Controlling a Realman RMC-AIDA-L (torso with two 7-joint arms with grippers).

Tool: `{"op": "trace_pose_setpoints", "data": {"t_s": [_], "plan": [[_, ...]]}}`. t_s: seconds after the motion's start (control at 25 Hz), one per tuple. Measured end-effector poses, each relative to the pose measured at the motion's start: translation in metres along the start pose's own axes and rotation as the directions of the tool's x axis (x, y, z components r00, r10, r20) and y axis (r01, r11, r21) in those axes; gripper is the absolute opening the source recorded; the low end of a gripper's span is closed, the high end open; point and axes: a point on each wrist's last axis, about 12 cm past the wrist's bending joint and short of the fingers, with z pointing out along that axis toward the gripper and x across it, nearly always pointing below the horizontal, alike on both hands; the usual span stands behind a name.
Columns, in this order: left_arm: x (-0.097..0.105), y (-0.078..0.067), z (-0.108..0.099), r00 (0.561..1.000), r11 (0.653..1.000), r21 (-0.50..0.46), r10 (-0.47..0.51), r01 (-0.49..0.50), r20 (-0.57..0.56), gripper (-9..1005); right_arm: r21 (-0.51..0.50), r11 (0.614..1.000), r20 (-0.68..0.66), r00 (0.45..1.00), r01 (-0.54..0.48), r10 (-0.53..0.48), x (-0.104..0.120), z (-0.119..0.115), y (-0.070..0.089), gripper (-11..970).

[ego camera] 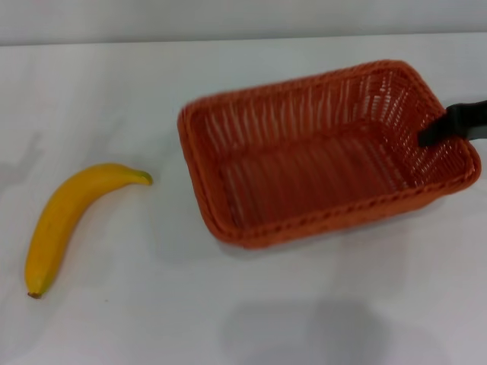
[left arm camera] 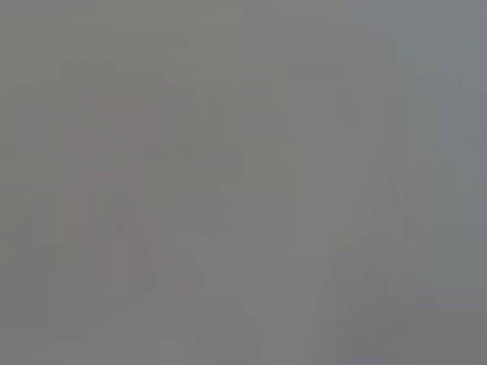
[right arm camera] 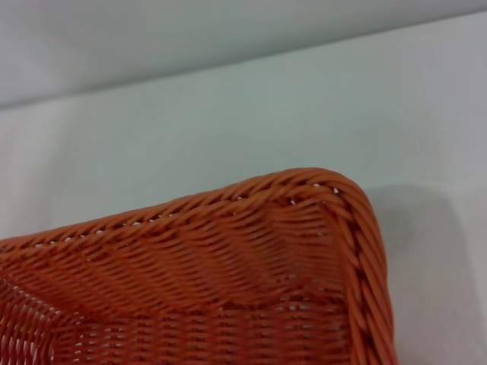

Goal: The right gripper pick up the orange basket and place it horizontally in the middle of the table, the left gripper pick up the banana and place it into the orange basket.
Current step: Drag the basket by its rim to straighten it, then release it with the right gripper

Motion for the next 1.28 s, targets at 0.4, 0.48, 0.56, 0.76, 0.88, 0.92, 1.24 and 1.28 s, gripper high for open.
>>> {"op": "trace_pose_setpoints", "data": {"t_s": [0.4,0.48,0.56,0.76,0.88,0.92,1.24,1.28], "plan": [[0.001,-0.001,-0.006,1.0,1.0,-0.01,-0.002,0.002,-0.002,889,0.056,0.998,-0.04,0.998,0.04,-0.038,-0.002,0.004,0.0,160],[0.001,-0.001,-0.007,1.0,1.0,-0.011,-0.002,0.002,-0.002,889,0.054,0.998,-0.031,0.999,0.032,-0.03,-0.002,0.003,-0.001,173],[0.001,-0.001,-0.007,1.0,1.0,-0.012,-0.002,0.002,-0.001,889,0.044,0.999,-0.007,1.0,0.006,-0.005,-0.002,0.0,-0.004,196],[-0.001,0.0,-0.006,1.0,1.0,-0.008,0.004,-0.004,0.004,889,0.021,0.998,0.018,0.998,-0.064,0.064,-0.001,0.0,-0.008,255],[-0.001,0.0,-0.006,1.0,1.0,-0.008,0.006,-0.006,0.007,889,0.035,0.996,0.003,0.997,-0.077,0.077,0.001,0.002,-0.008,290],[-0.002,0.0,-0.006,1.0,1.0,-0.008,0.006,-0.006,0.007,889,0.035,0.996,-0.004,0.997,-0.08,0.081,0.002,0.002,-0.008,290],[-0.003,0.001,-0.002,1.0,1.0,-0.005,0.012,-0.012,0.01,888,-0.007,0.995,-0.024,0.995,-0.095,0.095,0.016,-0.004,-0.011,290],[-0.003,0.001,-0.002,1.0,1.0,-0.004,0.012,-0.012,0.01,888,-0.02,0.995,-0.023,0.995,-0.096,0.096,0.019,-0.005,-0.011,291]]}}
